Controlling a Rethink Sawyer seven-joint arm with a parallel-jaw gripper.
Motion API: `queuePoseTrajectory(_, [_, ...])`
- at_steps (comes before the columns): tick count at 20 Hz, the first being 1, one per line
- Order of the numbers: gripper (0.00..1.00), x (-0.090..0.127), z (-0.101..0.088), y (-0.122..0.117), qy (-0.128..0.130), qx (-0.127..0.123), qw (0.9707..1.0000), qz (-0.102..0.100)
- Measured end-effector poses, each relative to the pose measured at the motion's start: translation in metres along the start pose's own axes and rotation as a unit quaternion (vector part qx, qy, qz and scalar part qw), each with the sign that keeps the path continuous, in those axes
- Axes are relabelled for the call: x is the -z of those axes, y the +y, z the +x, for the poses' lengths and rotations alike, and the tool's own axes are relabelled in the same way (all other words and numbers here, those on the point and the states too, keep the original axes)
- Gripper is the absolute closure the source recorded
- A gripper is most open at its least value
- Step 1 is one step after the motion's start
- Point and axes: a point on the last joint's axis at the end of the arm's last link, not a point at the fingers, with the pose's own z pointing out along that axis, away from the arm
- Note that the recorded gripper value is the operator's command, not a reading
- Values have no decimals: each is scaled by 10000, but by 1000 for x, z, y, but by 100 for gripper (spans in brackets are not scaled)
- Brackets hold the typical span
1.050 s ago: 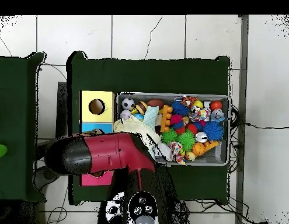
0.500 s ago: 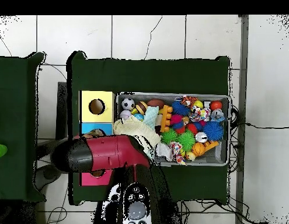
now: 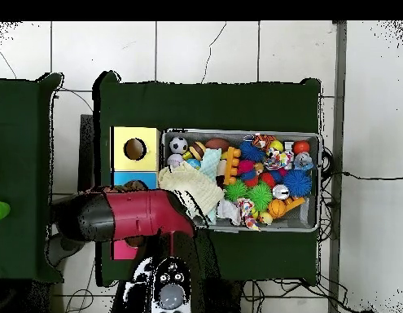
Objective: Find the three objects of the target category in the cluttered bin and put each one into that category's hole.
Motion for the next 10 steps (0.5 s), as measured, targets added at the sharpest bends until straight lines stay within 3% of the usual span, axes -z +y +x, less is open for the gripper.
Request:
queuePoseTrajectory(4, [100,5,-3,8,-65,-41,10000,-28])
queuePoseTrajectory(10, [100,0,-9,-4,-88,-148,9998,41])
